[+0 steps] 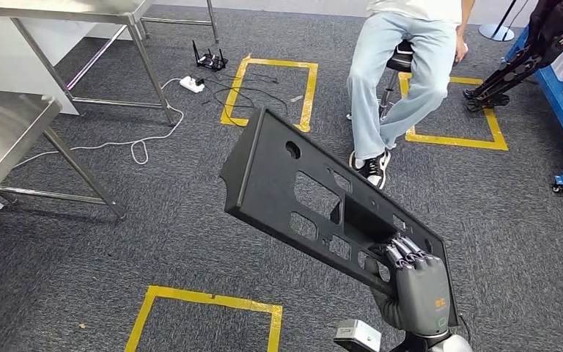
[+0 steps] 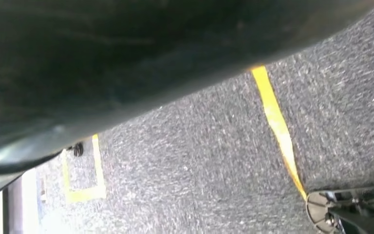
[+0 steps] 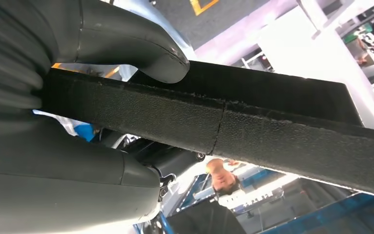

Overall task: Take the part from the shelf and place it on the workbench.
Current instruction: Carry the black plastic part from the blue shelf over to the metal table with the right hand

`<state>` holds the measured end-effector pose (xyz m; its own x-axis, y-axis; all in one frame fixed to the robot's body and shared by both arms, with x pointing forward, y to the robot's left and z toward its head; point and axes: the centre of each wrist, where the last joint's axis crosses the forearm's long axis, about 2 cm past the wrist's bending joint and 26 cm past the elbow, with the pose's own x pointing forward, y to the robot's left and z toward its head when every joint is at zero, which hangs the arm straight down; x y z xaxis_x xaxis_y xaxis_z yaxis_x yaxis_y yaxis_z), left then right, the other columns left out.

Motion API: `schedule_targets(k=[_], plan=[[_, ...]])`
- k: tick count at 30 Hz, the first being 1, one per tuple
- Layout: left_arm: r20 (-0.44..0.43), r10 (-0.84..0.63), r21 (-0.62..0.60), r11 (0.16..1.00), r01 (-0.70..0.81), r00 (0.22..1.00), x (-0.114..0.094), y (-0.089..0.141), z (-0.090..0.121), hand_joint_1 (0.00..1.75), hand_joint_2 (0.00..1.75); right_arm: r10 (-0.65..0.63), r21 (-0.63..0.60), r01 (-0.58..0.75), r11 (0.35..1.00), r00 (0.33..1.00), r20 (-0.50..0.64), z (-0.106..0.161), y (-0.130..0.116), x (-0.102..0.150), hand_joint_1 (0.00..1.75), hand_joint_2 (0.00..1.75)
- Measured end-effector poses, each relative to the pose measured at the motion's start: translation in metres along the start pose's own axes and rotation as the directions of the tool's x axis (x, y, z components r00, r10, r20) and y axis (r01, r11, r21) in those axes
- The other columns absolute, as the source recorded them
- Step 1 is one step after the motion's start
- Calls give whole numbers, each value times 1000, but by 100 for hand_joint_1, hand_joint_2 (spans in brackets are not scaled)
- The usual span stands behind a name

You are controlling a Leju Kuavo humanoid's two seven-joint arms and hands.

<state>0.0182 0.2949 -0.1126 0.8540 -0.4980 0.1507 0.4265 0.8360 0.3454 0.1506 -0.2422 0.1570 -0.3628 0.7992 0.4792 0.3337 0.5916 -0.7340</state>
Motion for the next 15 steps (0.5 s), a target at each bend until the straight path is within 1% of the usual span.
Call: schedule_targets(k=[15], plan=[[2,1,5,1000,-1,1000,2,2,-1,0,0,-3,0,3,1000,1000,-9,3,0,-1,175,175]])
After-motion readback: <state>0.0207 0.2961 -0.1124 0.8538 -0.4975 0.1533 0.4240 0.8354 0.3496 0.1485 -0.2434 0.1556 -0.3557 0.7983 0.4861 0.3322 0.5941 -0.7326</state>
